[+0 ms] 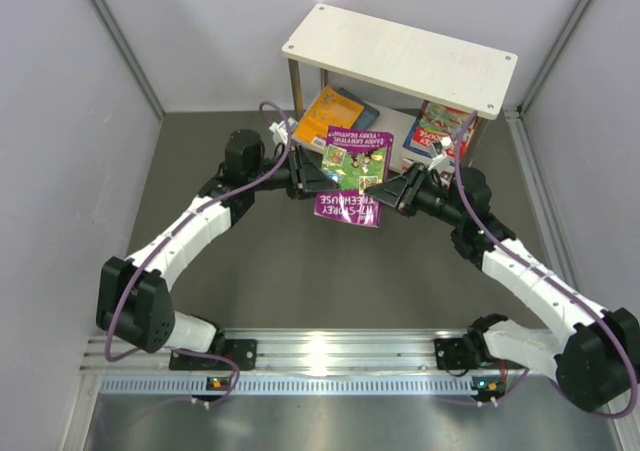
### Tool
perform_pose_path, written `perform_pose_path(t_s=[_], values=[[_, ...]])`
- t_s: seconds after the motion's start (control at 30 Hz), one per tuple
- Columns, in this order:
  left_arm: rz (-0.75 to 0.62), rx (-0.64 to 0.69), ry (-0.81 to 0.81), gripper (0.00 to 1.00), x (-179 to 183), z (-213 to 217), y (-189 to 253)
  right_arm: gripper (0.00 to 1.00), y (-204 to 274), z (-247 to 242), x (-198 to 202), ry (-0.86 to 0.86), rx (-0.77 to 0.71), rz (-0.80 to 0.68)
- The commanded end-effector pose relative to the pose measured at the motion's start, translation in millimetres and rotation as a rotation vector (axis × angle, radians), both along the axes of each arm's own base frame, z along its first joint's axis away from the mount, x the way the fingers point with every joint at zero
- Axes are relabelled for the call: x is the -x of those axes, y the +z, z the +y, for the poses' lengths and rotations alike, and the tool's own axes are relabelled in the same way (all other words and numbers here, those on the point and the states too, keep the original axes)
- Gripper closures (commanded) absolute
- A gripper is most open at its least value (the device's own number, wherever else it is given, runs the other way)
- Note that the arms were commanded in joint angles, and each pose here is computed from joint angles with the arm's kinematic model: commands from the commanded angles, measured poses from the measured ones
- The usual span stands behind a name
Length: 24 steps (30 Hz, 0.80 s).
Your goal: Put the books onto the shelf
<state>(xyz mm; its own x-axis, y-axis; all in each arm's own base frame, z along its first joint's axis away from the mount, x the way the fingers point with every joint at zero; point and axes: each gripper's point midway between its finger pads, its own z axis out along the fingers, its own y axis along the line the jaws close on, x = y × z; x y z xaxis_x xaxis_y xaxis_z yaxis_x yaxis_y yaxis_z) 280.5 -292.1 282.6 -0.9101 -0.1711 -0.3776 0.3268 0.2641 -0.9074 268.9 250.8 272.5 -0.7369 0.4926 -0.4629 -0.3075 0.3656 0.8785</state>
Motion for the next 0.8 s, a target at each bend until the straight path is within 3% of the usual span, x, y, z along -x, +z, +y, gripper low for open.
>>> perform_pose_path(t_s=[0.0,0.1,0.13,0.17,0.2,0.23,0.27,0.3,0.4,0.5,0.77], values=[[-0.151,0.123,-0.008,1.0,4,-2,48,0.78,39,11,6,0.069,-0.139,-0.093],[-0.135,0.119,0.007,0.99,-3,-4,45,0.97,40,17,6,0.089,-0.138,-0.095],[-0.148,0.103,0.019,0.69,-8,-4,47,1.0,40,18,4,0.081,-0.137,-0.089],[-0.048,0.018,0.045,0.51,-8,0,27,1.0,37,17,-2,0.054,-0.129,-0.071],[-0.088,-0.074,0.109,0.32,-20,6,14,1.0,37,18,-10,0.029,-0.121,-0.056],[-0.099,-0.14,0.163,0.04,-27,14,17,1.0,34,16,-17,-0.003,-0.111,-0.034],[-0.017,-0.255,0.202,0.01,-22,28,-5,1.0,27,14,-28,-0.059,-0.094,0.009],[-0.043,-0.364,0.29,0.01,-33,46,-17,1.0,29,16,-40,-0.084,-0.091,0.019],[-0.052,-0.5,0.397,0.01,-28,82,-21,1.0,38,21,-72,-0.149,-0.096,0.035],[-0.112,-0.536,0.444,0.01,-7,104,-9,1.0,56,27,-101,-0.197,-0.118,0.021],[-0.105,-0.578,0.463,0.01,34,130,-14,1.0,73,41,-166,-0.298,-0.294,0.042]])
